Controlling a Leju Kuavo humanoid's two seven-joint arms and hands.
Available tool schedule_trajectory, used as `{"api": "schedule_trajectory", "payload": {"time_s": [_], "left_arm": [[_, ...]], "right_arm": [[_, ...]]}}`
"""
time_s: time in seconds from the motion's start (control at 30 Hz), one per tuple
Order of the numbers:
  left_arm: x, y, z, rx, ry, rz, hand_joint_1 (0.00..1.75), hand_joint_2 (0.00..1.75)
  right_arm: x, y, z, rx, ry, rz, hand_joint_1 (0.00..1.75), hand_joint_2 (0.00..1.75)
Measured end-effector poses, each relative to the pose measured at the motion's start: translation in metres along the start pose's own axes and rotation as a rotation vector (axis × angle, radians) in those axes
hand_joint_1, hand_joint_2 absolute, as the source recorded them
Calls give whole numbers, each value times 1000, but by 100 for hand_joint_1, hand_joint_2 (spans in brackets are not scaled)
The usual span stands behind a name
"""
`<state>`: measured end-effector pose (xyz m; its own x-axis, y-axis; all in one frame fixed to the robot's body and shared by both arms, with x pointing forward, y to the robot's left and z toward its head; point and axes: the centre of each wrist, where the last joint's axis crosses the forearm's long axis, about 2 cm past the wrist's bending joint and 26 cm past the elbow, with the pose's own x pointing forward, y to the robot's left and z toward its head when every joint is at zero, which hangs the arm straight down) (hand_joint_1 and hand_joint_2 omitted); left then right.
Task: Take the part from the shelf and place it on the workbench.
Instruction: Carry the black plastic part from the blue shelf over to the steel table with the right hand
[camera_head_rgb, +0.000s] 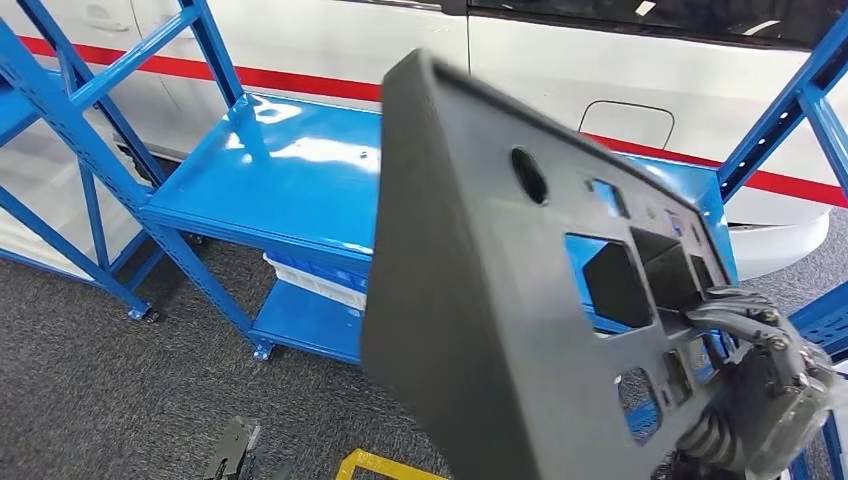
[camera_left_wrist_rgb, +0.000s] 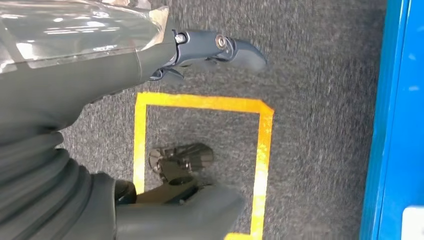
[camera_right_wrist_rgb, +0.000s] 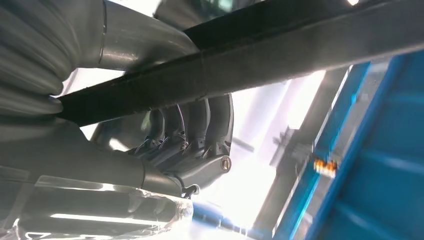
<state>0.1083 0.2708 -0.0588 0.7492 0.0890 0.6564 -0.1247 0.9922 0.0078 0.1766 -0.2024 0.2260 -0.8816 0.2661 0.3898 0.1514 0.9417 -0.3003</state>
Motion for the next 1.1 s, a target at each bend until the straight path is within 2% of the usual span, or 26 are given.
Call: {"api": "schedule_trajectory", "payload": {"time_s": [0.23, 1.1], "left_arm": [[-10, 6, 7, 19, 2, 36, 0, 175], [-26, 18, 22, 40, 9, 131, 0, 175]], "right_arm": [[3, 5, 9, 129, 6, -138, 175, 175], [-4, 11, 28, 204, 57, -207, 175, 175]]}}
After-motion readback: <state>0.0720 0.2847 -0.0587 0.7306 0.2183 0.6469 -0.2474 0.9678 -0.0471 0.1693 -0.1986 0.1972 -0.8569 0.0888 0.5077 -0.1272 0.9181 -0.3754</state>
